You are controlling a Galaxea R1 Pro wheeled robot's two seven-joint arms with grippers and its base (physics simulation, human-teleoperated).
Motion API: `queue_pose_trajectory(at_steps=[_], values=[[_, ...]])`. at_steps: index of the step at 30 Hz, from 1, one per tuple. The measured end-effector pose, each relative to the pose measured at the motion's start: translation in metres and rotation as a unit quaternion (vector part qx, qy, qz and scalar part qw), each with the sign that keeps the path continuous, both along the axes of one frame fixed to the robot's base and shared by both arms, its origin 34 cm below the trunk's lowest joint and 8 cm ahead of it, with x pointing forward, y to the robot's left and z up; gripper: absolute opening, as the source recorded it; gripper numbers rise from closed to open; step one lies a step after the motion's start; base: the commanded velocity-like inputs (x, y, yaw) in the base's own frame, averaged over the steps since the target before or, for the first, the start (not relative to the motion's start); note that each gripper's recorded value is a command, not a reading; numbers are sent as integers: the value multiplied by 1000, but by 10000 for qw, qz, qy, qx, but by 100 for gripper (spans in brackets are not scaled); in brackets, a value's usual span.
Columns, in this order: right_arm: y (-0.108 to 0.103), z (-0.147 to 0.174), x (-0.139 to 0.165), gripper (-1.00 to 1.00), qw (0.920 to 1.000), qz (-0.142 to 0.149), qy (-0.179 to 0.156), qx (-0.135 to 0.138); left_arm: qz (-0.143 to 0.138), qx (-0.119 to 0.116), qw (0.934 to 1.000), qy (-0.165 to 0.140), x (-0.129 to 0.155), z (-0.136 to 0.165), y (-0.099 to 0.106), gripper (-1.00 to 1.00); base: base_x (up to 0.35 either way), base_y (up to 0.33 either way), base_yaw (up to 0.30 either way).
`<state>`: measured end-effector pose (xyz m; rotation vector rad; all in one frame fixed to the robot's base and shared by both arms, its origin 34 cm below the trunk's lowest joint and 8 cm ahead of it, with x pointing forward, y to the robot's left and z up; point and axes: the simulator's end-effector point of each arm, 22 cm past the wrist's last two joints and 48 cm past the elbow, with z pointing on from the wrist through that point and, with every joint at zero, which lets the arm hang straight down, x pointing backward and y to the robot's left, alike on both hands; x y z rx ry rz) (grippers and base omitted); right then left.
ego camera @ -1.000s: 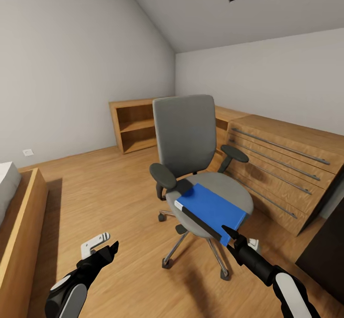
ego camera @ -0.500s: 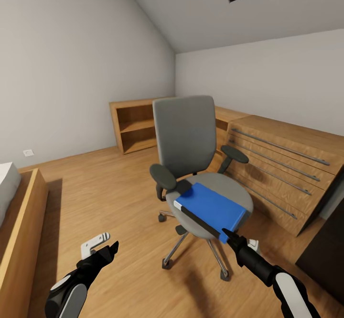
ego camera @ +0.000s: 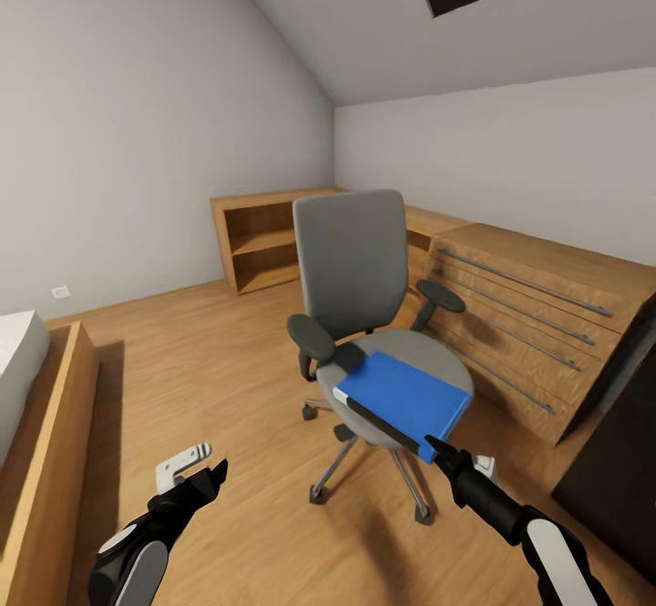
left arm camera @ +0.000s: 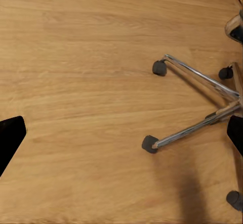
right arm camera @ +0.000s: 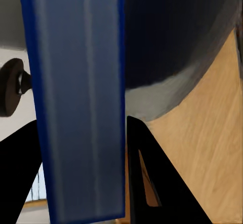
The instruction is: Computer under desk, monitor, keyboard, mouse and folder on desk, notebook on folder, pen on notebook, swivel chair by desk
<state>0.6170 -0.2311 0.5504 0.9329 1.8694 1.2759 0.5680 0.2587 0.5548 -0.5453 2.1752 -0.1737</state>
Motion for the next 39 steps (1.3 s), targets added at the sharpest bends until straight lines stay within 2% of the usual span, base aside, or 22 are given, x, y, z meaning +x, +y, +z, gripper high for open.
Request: queue_pose_trajectory(at_steps=[7,11,15,18,23,28,32,39], values=[[-2,17,4,-100,10000,-15,-21,-3,1,0,10000,2,3,15,0,100,-336,-98,0],[-6,53,15,-100,9994,-62,-342,12,-2,0,10000,7,5,23,0,100,-337,-139,0],[-36,88,24,-100,9972,-373,-646,-56,-3,0,10000,8,7,32,0,100,-337,-154,0],[-45,107,28,-100,9957,-470,-786,-100,-2,0,10000,7,8,38,0,100,-252,-77,0],[-54,151,35,-100,9921,-563,-1057,-370,3,2,10000,3,10,49,0,100,-64,-17,0],[-67,180,38,-100,9888,-747,-1001,-813,1,2,10000,4,12,60,0,100,-12,-3,0],[-70,203,39,-100,9865,-786,-1067,-958,1,-3,10000,10,13,68,0,100,-2,-1,0],[-72,227,41,-100,9847,-805,-1130,-1056,5,-3,10000,27,15,80,0,100,0,0,0]])
